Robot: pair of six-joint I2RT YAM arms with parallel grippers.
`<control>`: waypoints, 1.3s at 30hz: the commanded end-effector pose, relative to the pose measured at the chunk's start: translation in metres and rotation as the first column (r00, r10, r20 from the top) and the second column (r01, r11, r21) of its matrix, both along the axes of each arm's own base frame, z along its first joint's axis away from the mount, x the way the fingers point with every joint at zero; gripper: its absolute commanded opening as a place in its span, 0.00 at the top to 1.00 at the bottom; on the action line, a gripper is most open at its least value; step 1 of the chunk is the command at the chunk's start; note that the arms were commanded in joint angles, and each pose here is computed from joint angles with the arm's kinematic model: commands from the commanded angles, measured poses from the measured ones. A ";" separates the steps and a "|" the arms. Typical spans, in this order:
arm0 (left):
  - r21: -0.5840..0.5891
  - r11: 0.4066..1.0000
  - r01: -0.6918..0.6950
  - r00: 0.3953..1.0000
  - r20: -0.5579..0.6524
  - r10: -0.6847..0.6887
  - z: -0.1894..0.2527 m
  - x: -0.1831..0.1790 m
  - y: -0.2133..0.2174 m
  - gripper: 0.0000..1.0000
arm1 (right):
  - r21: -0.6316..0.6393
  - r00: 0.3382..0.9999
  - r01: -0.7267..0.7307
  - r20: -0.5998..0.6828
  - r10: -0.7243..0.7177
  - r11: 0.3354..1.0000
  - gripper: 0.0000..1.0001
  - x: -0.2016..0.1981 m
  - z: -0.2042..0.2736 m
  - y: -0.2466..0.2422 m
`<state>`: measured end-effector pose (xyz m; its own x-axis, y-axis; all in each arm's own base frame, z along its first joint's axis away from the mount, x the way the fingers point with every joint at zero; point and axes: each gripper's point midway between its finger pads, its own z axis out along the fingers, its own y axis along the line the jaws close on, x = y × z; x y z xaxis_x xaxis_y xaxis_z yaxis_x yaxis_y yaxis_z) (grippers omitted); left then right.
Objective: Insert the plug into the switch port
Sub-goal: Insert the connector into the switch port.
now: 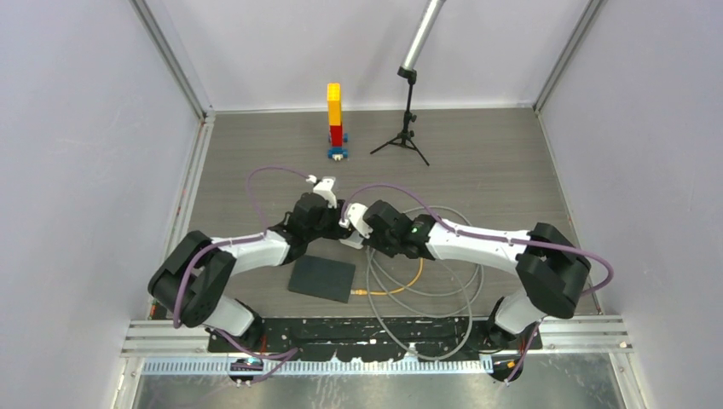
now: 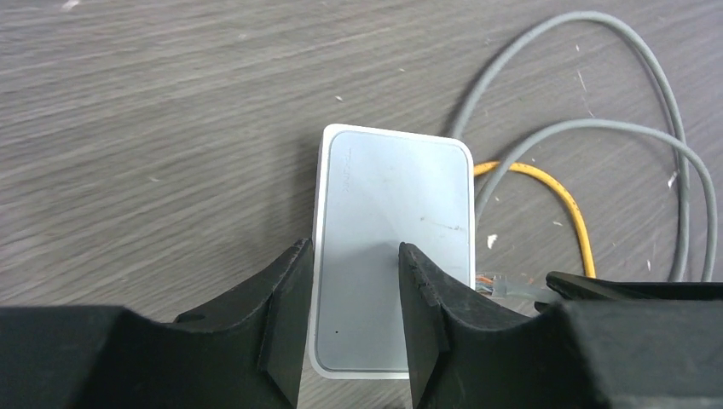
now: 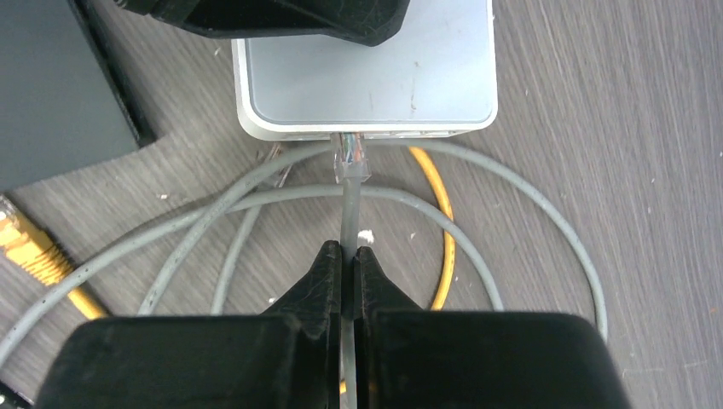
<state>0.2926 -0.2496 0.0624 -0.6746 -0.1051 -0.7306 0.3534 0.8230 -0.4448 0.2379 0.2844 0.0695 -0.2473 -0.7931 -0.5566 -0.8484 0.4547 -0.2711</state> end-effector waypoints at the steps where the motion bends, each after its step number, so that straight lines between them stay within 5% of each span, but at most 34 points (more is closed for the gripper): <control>1: -0.099 0.978 0.182 0.983 -0.009 -0.184 0.015 -0.024 -0.046 0.59 | 0.232 0.992 0.001 0.124 -0.030 0.973 0.99 0.007 0.058 0.032; 39: -0.069 0.974 0.214 0.975 -0.045 -0.217 -0.005 -0.034 -0.052 0.59 | 0.129 0.992 0.125 -0.012 -0.124 0.984 1.00 -0.014 -0.021 0.007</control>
